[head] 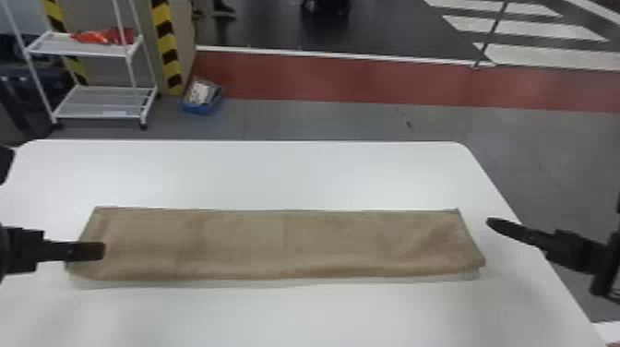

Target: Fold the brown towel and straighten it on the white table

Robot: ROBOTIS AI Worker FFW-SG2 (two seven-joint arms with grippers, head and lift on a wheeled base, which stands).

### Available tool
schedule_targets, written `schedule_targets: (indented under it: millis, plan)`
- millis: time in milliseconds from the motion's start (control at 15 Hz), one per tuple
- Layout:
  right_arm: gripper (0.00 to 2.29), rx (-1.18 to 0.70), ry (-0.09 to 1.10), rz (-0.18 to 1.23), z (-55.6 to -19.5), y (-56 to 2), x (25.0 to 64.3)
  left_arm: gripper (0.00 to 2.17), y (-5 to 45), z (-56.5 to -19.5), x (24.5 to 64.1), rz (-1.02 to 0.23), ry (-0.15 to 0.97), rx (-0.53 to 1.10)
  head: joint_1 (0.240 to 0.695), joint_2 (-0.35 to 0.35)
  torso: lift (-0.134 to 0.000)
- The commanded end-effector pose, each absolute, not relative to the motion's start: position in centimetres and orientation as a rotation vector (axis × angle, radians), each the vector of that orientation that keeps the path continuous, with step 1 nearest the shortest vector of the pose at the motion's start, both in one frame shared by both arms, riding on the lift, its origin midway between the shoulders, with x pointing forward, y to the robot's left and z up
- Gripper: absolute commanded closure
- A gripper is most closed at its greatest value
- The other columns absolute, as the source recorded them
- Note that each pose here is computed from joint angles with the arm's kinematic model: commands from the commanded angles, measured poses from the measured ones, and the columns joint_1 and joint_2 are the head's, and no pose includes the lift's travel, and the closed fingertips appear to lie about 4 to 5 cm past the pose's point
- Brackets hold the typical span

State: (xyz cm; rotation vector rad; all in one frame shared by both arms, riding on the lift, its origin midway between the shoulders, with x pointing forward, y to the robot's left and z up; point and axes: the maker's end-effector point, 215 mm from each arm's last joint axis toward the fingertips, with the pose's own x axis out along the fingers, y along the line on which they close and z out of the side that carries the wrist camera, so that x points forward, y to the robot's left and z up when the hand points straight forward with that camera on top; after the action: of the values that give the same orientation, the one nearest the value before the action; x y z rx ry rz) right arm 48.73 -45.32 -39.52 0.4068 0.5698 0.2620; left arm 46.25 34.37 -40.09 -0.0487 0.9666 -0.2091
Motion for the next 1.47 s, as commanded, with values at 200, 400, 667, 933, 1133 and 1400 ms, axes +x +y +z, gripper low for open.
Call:
schedule_targets:
  millis: [200,400,667,933,1133,1400]
  plan:
    - [0.05,0.4,0.569,0.269,-39.5,-45.1,48.9,0.03,34.4,-40.0,46.4,-0.211,0.963,-0.044,0.695,-0.127,-0.124]
    - [0.05,0.401,0.57,0.269,-39.6,-45.1,48.9,0.03,34.5,-40.1,46.4,-0.209,0.965,-0.041,0.695,-0.124,-0.124]
    - [0.05,0.401,0.571,0.27,-39.6,-45.0,48.9,0.03,34.6,-40.1,46.5,-0.209,0.965,-0.038,0.695,-0.122,-0.124]
    - [0.05,0.4,0.569,0.269,-39.6,-45.1,48.9,0.04,35.1,-40.3,46.8,-0.197,0.963,-0.03,0.695,-0.12,-0.124]
    - [0.05,0.4,0.569,0.27,-39.7,-45.1,48.9,0.14,35.1,-40.6,47.5,-0.191,0.965,-0.038,0.695,-0.114,-0.124]
    - [0.05,0.4,0.572,0.264,-39.8,-45.3,48.8,0.42,34.6,-41.5,47.6,-0.221,0.98,-0.051,0.695,-0.118,-0.124]
